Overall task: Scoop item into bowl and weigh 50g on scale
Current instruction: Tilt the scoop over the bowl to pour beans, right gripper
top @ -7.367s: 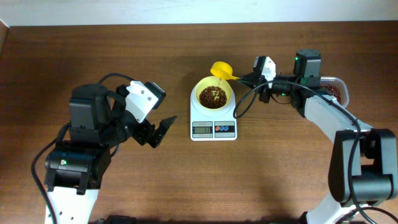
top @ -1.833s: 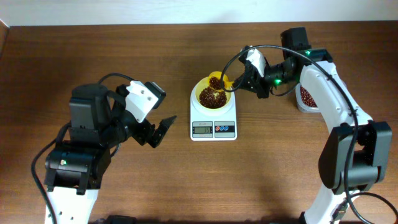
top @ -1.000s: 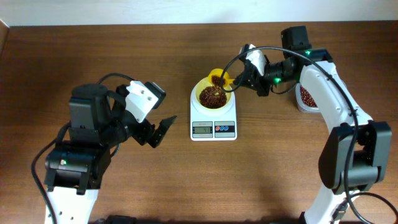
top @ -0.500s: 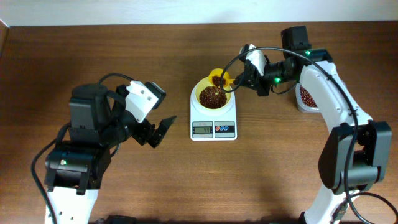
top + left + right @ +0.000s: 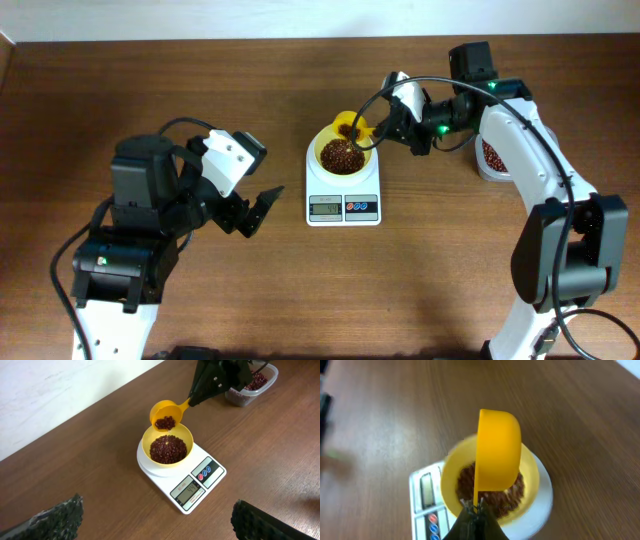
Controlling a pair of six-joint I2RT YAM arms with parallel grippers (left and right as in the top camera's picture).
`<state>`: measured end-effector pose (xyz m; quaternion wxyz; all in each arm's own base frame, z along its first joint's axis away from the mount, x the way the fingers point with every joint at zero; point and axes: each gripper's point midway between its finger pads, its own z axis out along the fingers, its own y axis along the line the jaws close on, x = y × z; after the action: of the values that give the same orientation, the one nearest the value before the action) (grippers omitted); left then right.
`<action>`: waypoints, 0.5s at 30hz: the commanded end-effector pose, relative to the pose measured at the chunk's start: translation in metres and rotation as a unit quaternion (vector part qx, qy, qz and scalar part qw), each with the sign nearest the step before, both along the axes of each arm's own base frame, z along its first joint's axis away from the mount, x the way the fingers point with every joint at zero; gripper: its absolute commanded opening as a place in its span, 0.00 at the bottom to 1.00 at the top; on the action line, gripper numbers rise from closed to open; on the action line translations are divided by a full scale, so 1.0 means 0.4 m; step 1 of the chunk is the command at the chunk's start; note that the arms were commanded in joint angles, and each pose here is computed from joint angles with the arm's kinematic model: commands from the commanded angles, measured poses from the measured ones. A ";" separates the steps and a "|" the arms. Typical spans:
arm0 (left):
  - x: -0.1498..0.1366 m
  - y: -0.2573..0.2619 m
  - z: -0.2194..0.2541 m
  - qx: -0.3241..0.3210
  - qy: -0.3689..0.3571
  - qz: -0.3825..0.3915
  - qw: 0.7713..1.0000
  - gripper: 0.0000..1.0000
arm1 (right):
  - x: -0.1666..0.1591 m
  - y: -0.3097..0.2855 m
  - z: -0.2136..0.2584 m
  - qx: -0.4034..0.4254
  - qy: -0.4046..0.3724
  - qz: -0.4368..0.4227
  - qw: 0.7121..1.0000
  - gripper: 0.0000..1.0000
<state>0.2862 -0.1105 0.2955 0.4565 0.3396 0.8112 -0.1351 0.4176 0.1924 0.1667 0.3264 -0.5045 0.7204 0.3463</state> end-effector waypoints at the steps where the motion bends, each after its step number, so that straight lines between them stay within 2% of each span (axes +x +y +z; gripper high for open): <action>1: 0.004 0.003 0.021 -0.004 -0.008 0.006 1.000 0.99 | -0.010 0.025 0.026 0.036 -0.008 0.021 0.999 0.04; 2: 0.004 0.003 0.021 -0.004 -0.008 0.006 1.000 0.99 | 0.011 -0.003 -0.022 -0.023 -0.010 -0.003 1.000 0.04; 3: 0.004 0.003 0.021 -0.004 -0.008 0.006 1.000 0.99 | 0.009 -0.010 -0.035 -0.041 -0.005 -0.008 0.999 0.04; 15: 0.004 0.003 0.021 -0.004 -0.008 0.006 1.000 0.99 | 0.005 0.005 -0.022 -0.031 -0.012 0.000 0.999 0.04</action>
<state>0.2862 -0.1105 0.2955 0.4565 0.3396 0.8112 -0.1351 0.4219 0.1900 0.1591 0.3204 -0.5114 0.7315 0.3172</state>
